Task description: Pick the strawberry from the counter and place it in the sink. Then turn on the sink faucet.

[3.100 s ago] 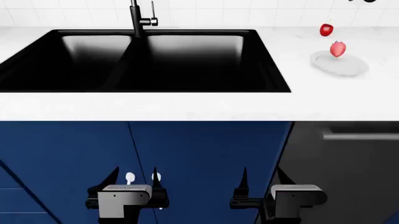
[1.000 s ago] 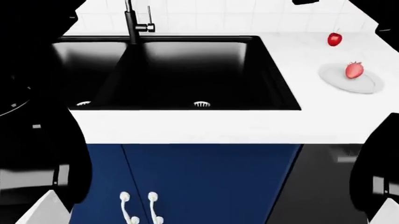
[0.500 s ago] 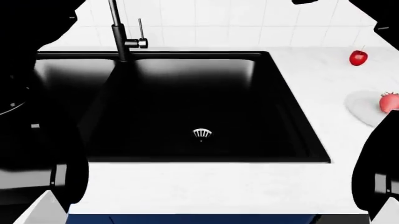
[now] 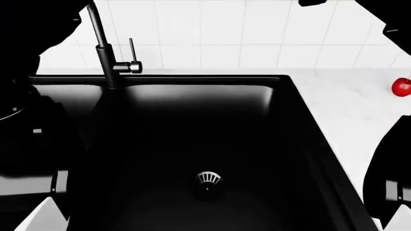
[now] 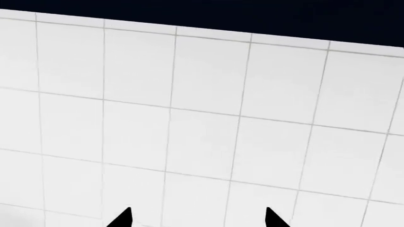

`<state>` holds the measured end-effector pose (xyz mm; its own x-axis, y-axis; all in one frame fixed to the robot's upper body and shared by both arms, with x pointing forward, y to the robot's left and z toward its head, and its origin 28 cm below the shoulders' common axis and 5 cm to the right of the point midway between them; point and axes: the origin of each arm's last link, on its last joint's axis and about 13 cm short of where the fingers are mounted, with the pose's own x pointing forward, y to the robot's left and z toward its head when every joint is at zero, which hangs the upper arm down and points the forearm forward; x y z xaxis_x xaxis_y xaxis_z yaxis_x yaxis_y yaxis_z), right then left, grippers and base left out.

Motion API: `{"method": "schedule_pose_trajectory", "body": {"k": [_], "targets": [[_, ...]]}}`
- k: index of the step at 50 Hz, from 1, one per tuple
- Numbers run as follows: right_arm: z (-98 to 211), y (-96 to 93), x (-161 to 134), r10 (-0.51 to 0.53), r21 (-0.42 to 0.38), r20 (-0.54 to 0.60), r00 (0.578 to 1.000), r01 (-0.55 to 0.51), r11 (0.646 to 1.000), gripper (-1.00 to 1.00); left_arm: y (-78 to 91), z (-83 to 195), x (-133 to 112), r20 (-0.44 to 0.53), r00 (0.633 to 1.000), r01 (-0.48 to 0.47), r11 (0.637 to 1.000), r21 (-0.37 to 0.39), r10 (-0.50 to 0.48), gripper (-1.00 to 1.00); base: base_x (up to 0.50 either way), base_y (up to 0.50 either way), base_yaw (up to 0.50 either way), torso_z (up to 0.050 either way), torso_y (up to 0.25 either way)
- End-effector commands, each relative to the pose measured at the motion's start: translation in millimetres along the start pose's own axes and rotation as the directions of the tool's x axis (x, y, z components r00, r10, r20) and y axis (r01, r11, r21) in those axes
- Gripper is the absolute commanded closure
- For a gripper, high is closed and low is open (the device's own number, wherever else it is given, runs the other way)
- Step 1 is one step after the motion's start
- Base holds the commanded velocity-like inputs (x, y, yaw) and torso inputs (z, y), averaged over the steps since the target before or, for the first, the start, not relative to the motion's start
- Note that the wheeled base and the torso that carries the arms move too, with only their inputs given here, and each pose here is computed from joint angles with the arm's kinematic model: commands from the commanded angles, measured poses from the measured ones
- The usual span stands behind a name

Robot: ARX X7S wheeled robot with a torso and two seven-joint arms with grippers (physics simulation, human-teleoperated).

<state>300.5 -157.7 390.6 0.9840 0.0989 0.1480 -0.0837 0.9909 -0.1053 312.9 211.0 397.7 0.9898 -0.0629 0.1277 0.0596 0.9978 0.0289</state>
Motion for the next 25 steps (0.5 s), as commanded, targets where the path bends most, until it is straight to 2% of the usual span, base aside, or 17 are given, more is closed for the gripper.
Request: {"method": "schedule_pose_trajectory", "body": {"k": [1, 9, 19, 22, 25], "targets": [[-1, 1.1, 0, 0.012, -0.007, 0.001, 1.000, -0.012, 1.000, -1.00, 0.1, -1, 0, -0.001, 1.000, -0.002, 1.000, 0.004, 0.002, -1.00, 0.50, 0.00, 0.00, 0.000, 0.000], [-1, 0.7, 0, 0.015, -0.005, 0.007, 1.000, -0.015, 1.000, -1.00, -0.6, -3, 1, -0.003, 1.000, 0.001, 1.000, 0.004, -0.001, -1.00, 0.50, 0.00, 0.00, 0.000, 0.001], [-2, -2.6, -10, 0.015, -0.045, -0.012, 1.000, -0.016, 0.999, -1.00, 0.5, -3, 0, 0.002, 1.000, -0.005, 1.000, 0.001, 0.005, -1.00, 0.00, 0.00, 0.00, 0.000, 0.000], [-6, -11.7, -27, -0.004, -0.074, -0.047, 0.999, 0.001, 0.997, -1.00, 2.6, -7, 4, -0.006, 1.000, -0.011, 1.000, -0.003, 0.011, -1.00, 0.00, 0.00, 0.00, 0.000, 0.000], [-9, -29.3, -41, -0.070, -0.053, -0.053, 0.996, 0.068, 0.996, -1.00, 2.8, -8, 5, -0.009, 1.000, -0.013, 1.000, -0.004, 0.013, -1.00, 0.00, 0.00, 0.00, 0.000, 0.000]]}}
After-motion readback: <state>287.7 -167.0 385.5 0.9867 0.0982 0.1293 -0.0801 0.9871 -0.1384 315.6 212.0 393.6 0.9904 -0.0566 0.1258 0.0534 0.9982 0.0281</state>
